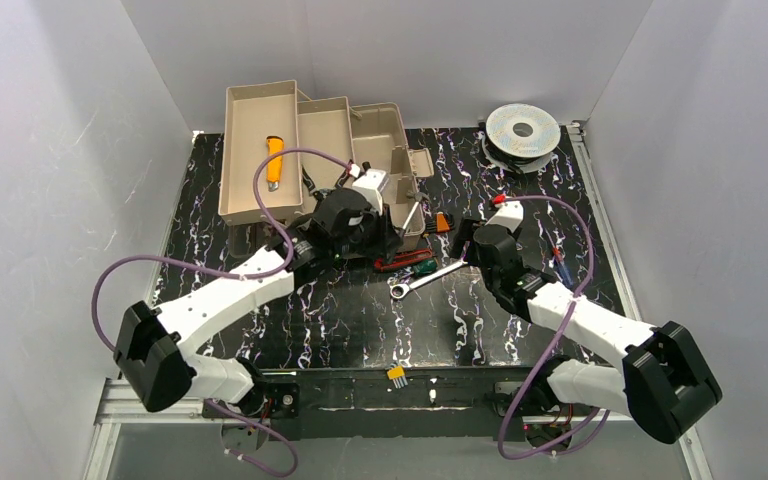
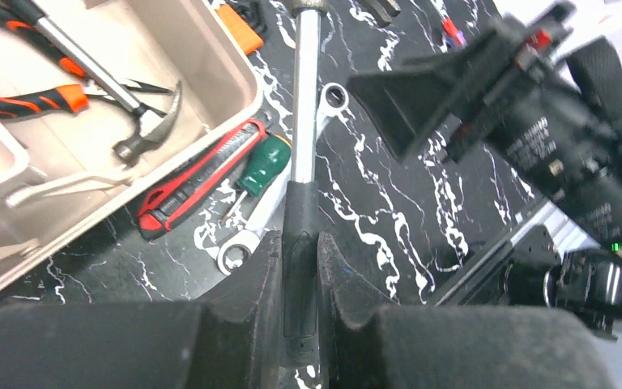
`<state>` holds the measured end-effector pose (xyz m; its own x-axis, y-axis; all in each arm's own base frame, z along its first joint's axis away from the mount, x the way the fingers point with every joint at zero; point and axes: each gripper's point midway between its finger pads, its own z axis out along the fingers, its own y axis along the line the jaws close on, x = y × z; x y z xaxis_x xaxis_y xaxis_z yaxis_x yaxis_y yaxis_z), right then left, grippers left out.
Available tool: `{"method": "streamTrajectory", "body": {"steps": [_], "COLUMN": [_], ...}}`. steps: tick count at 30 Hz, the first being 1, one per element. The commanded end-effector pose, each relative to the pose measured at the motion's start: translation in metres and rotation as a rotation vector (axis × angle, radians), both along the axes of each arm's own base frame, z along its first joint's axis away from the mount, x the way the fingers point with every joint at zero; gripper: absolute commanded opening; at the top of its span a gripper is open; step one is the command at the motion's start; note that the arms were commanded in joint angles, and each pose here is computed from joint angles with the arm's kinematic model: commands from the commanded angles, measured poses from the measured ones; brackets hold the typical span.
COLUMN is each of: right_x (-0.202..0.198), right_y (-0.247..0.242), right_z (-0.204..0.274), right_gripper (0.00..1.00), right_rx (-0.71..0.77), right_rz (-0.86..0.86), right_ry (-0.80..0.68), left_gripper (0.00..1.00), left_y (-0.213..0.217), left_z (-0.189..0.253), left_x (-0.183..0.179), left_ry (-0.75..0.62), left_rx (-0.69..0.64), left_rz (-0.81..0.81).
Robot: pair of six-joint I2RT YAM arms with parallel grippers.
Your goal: Pack the tool kit
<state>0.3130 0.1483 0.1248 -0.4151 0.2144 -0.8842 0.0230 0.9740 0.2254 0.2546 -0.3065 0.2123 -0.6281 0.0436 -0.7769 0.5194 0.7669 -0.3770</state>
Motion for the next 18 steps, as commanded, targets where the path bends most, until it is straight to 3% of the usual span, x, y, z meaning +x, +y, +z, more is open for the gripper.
{"method": "streamTrajectory", "body": {"steps": [1, 11, 18], "right_x": [0.006, 0.009, 0.006], "right_y": [0.004, 0.007, 0.002], "right_z": [-0.001, -0.009, -0.009], "right_gripper": [0.82, 0.82, 0.82], "right_rx": [0.03, 0.022, 0.028], "right_rz": [-0.021, -0.024, -0.049], "right_ry": [-0.016, 0.022, 0.019], "left_gripper": [0.0, 0.0, 0.0], "left_y": [0.0, -0.007, 0.016], "left_z": [0.017, 0.043, 0.018], "left_x": [0.031, 0.095, 0.143], "left_ry": [0.007, -0.064, -0.062], "left_rx": [-0.037, 0.03, 0.139], "left_rz": [0.092, 0.226, 0.524]}}
